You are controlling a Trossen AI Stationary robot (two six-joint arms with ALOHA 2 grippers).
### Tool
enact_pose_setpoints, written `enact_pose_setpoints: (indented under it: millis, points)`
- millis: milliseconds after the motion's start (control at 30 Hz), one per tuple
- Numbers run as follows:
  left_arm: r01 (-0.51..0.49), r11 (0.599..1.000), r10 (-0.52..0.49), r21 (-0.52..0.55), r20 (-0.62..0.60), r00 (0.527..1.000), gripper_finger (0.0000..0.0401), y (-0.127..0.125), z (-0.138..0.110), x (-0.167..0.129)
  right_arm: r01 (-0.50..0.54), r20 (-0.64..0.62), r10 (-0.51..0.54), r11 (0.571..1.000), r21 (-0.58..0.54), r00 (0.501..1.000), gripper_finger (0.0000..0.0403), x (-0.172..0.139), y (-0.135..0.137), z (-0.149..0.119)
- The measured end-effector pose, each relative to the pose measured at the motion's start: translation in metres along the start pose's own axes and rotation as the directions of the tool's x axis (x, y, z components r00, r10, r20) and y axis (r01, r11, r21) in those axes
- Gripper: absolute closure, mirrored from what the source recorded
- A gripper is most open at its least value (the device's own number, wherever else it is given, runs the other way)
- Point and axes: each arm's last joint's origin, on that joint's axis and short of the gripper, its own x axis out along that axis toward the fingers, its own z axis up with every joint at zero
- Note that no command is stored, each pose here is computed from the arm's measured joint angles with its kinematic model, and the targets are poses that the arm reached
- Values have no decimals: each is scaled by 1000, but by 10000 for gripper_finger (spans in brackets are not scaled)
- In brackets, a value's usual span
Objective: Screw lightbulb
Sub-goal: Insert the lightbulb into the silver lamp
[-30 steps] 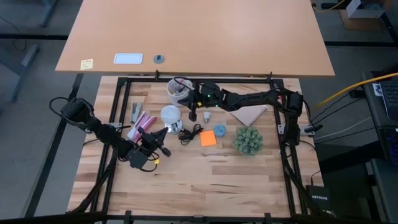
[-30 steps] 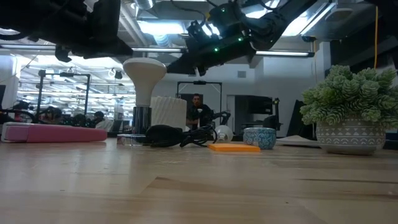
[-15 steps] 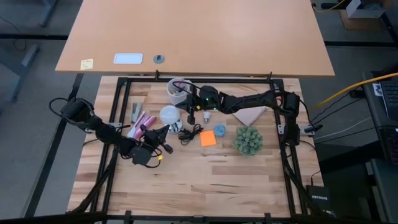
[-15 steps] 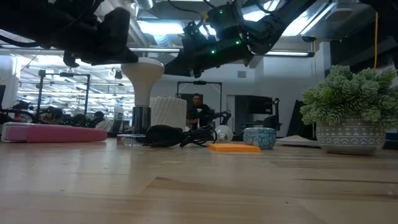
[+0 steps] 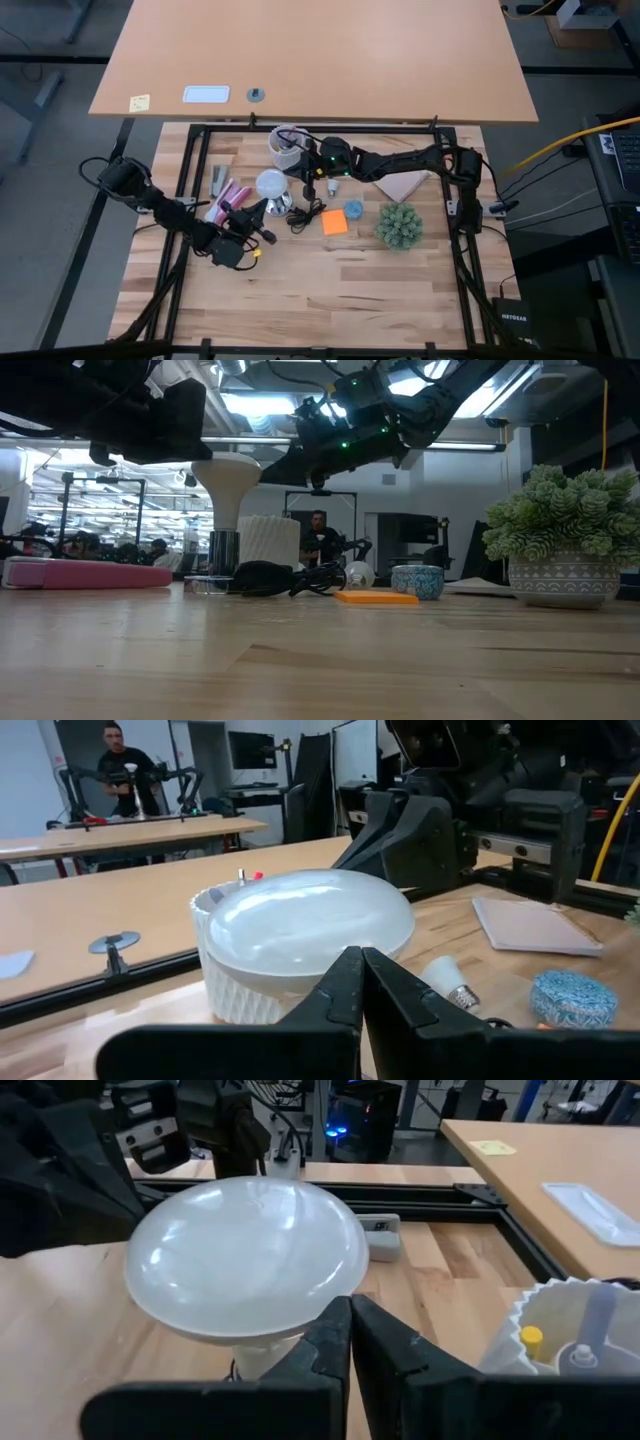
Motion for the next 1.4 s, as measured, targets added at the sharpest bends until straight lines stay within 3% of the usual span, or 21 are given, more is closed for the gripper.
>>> enact_pose_setpoints:
  millis: [633, 767, 1400]
  points:
    - [-1, 999, 1, 47, 1, 1000, 401, 0, -1, 0, -77, -37, 80, 993, 85, 996, 384, 0, 3, -4]
    - [-1, 998, 0, 57, 3, 1000, 401, 1, -1, -2, -130, -63, 136, 987, 97, 989, 384, 0, 7, -8]
    - [12, 998, -12, 54, 0, 1000, 401, 0, -1, -3, -219, -85, 226, 972, 81, 970, 384, 5, 33, -8]
